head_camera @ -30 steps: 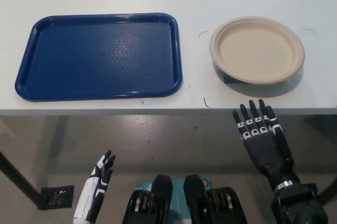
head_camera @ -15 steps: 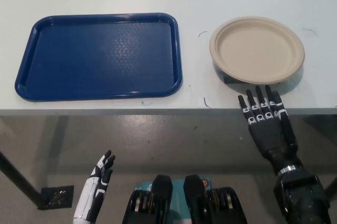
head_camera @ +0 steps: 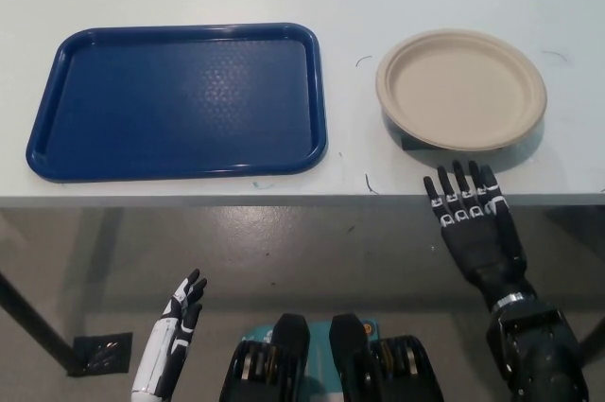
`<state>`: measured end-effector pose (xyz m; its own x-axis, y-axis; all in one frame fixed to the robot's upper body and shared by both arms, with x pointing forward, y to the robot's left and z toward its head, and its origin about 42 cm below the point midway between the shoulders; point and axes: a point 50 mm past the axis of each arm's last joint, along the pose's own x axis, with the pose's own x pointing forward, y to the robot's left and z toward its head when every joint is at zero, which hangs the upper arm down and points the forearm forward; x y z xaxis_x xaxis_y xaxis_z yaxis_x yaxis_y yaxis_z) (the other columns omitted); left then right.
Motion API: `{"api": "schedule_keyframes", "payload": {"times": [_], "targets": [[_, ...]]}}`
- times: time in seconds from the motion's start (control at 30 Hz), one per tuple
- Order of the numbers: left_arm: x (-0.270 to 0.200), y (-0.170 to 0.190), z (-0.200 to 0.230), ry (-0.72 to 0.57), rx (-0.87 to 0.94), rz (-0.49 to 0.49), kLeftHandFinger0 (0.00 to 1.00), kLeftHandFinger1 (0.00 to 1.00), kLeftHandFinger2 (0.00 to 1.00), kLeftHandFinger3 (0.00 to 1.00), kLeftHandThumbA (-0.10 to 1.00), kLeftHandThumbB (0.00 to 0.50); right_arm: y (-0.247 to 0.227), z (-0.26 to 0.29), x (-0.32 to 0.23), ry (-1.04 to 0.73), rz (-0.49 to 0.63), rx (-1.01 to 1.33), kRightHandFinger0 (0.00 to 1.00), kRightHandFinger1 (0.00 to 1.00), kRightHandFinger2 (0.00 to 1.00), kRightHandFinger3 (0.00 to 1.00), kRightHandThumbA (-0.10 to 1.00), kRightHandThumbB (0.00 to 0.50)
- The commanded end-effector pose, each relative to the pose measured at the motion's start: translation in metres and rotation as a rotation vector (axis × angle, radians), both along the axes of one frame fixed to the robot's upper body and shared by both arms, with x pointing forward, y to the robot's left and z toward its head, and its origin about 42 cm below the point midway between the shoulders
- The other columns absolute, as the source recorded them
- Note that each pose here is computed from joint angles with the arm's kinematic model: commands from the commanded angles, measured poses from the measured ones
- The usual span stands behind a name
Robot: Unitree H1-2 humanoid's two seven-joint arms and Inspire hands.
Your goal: Use the right hand to pick up a plate from a leveled surface and place it into a tray on the left side
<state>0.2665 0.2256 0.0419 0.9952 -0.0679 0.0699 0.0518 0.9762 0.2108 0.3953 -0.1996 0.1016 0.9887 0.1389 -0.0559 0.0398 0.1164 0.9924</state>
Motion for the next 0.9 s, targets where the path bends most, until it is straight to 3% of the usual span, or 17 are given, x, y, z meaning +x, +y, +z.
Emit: {"api": "schedule_keyframes", "payload": {"times": [0.0,0.53,0.63,0.73,0.77,0.8,0.83,0.87], "targets": [[0.004,-0.001,0.012,-0.062,-0.002,0.001,1.0,1.0,1.0,1.0,1.0,0.136,0.0,0.016,0.017,-0.062,-0.021,-0.01,1.0,1.0,1.0,1.0,1.0,0.436],[0.004,-0.001,0.012,-0.062,-0.001,0.002,1.0,1.0,1.0,1.0,1.0,0.138,-0.012,0.053,0.038,-0.123,-0.05,-0.052,1.0,1.0,1.0,1.0,1.0,0.481],[0.005,-0.001,0.012,-0.067,-0.001,0.002,1.0,1.0,1.0,1.0,1.0,0.133,-0.014,0.06,0.043,-0.085,-0.038,-0.071,1.0,1.0,1.0,1.0,1.0,0.484],[0.004,-0.001,0.011,-0.062,-0.014,0.004,1.0,1.0,1.0,1.0,1.0,0.141,-0.017,0.066,0.056,0.092,0.005,-0.181,1.0,1.0,1.0,1.0,1.0,0.49],[0.004,-0.001,0.011,-0.062,-0.012,0.005,1.0,1.0,1.0,1.0,1.0,0.14,-0.018,0.065,0.061,0.149,0.022,-0.221,0.72,0.74,0.88,1.0,1.0,0.444],[0.003,-0.002,0.01,-0.059,-0.013,0.003,1.0,1.0,1.0,1.0,1.0,0.134,-0.021,0.061,0.066,0.232,0.026,-0.268,0.11,0.15,0.3,0.52,0.89,0.294],[0.001,-0.002,0.008,-0.056,-0.014,0.001,1.0,1.0,1.0,1.0,1.0,0.132,-0.025,0.055,0.072,0.296,0.026,-0.304,0.02,0.03,0.17,0.23,0.79,0.26],[0.001,-0.002,0.008,-0.057,-0.012,0.001,1.0,1.0,1.0,1.0,1.0,0.131,-0.025,0.053,0.074,0.317,0.025,-0.305,0.0,0.0,0.23,0.21,0.66,0.178]]}}
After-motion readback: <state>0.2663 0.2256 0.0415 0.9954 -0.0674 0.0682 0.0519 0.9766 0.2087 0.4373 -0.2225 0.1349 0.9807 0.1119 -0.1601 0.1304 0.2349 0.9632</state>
